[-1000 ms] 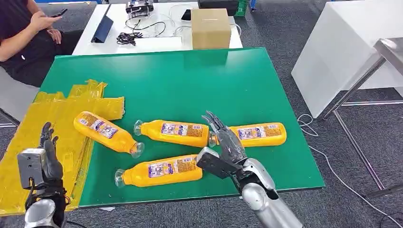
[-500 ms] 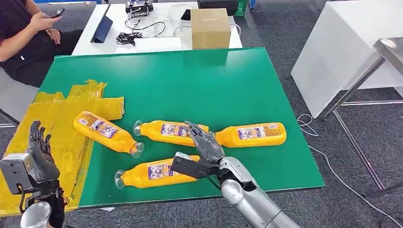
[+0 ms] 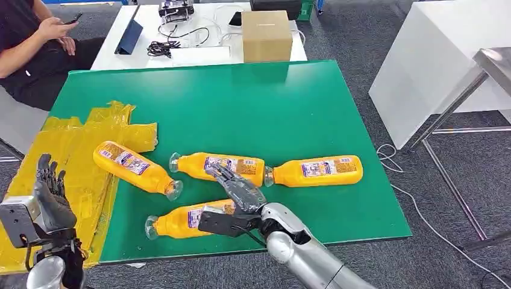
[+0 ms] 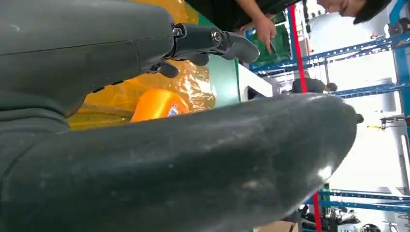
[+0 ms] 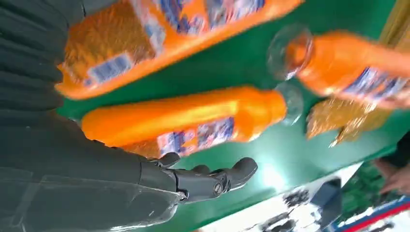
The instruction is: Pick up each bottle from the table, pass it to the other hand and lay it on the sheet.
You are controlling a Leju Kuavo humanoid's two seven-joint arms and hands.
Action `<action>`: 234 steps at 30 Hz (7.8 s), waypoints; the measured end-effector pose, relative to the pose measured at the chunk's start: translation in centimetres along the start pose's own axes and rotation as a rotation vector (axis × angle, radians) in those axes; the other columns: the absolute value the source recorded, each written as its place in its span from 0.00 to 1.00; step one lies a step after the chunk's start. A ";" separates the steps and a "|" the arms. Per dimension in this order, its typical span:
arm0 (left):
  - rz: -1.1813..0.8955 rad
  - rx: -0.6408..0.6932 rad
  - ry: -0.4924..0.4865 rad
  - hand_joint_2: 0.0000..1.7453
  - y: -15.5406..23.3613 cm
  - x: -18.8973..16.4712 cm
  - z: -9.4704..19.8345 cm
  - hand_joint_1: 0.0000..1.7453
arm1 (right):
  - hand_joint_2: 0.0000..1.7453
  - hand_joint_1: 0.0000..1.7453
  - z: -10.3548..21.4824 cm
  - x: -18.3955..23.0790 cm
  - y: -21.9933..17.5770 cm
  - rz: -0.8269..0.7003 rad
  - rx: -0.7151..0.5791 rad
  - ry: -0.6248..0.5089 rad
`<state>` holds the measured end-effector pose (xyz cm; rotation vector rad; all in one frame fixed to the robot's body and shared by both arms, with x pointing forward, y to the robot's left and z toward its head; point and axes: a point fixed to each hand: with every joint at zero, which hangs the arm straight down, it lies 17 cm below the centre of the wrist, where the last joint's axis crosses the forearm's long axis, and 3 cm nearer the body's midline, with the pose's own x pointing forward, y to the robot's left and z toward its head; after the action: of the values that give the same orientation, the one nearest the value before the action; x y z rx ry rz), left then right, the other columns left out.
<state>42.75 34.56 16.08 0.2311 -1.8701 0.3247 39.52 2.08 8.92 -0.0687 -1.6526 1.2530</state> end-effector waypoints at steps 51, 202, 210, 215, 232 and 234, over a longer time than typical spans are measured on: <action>0.337 -0.137 0.158 1.00 -1.9 -1.9 5.4 0.00 | 1.00 1.00 1.4 4.1 -3.5 -0.095 -0.205 -0.112; -1.134 -0.588 0.069 0.00 -5.0 -13.9 6.7 0.00 | 0.00 0.00 3.6 -1.3 -10.7 0.118 -0.469 0.194; -0.941 -0.562 0.098 0.00 -5.0 -12.7 6.5 0.00 | 0.00 0.00 3.7 -1.5 -10.6 0.122 -0.468 0.198; -0.572 -0.471 0.101 0.00 -4.8 -8.6 5.2 0.00 | 1.00 0.00 4.4 -2.9 -10.9 0.156 -0.472 0.232; -0.180 -0.332 -0.070 0.00 -5.1 1.2 1.3 0.00 | 1.00 0.00 3.7 -11.3 -12.4 0.354 -0.372 0.411; -0.174 -0.331 -0.072 0.00 -5.1 1.3 1.3 0.00 | 1.00 0.00 3.6 -11.8 -12.3 0.365 -0.363 0.421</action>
<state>42.83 29.29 17.46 0.1791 -1.9266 -0.1141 48.59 -12.75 10.42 -0.8325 -1.5094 1.0872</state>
